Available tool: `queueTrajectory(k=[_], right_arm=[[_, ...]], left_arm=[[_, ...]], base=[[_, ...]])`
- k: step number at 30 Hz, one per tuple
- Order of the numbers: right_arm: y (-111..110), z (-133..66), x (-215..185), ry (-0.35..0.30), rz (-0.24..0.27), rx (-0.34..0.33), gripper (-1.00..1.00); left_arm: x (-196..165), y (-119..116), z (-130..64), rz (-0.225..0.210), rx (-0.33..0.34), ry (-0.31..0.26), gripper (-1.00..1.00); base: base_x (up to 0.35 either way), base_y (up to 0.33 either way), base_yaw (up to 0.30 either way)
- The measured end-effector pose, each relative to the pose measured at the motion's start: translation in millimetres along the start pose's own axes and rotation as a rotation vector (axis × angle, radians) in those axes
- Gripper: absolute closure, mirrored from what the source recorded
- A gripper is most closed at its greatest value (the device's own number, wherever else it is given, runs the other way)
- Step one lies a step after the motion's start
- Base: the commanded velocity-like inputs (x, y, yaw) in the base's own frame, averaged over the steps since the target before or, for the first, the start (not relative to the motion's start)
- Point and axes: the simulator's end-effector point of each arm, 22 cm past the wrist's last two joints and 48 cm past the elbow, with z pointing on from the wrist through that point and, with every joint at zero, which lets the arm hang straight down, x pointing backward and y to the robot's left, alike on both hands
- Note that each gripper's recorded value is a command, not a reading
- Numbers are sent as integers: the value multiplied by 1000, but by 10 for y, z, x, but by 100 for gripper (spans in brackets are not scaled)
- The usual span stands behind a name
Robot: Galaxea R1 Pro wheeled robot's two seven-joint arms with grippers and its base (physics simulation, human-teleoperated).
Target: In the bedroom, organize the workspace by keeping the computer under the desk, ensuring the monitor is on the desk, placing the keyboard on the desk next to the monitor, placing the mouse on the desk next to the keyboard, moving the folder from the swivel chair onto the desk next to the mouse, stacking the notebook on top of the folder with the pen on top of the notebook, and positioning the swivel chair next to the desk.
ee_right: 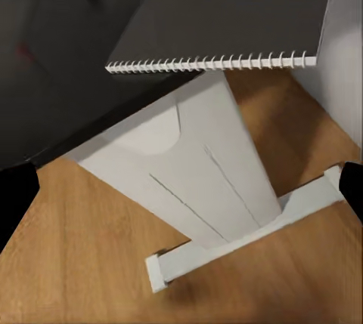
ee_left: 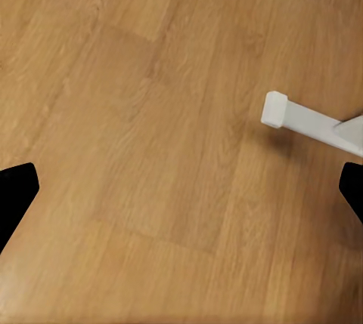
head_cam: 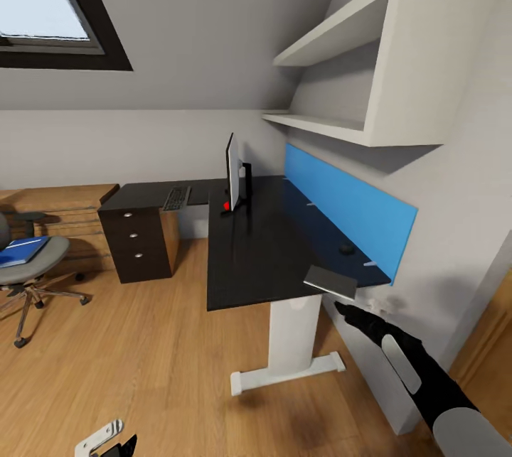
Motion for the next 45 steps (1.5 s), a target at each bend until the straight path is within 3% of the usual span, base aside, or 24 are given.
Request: queueTrajectory(k=[1,2,5,17,21,26,34,45], right_arm=[[-11,-16,-16,-3,22,-19,-100],[-68,-70,-70,-12,84,-78,-100],[-128,-102,-97,-18,140,-108,-100],[-510,-162,-213,-77,429,-101,-100],[-597,-159,-234,-99,501,-104,-100],[-781,-169,-273,-123,546,-95,-100],[-903,-142,-213,-119,557,-95,-100],[-1082,-170,-345,-200,640,-143,-100]], left_arm=[[0,0,-1,0,0,0,-100],[1,-4,-1,-1,1,0,-100],[1,-12,-1,-2,2,0,-100],[-13,-25,-5,-4,6,-3,-100],[6,-18,29,-5,7,-5,-100],[45,-4,88,-5,8,-8,-100],[124,32,186,-5,8,-9,-100],[245,85,321,-6,7,-9,-100]], base=[[-4,-1,0],[-3,0,0],[-2,0,0],[0,0,0],[0,0,0],[0,0,0],[0,0,0],[0,0,0]])
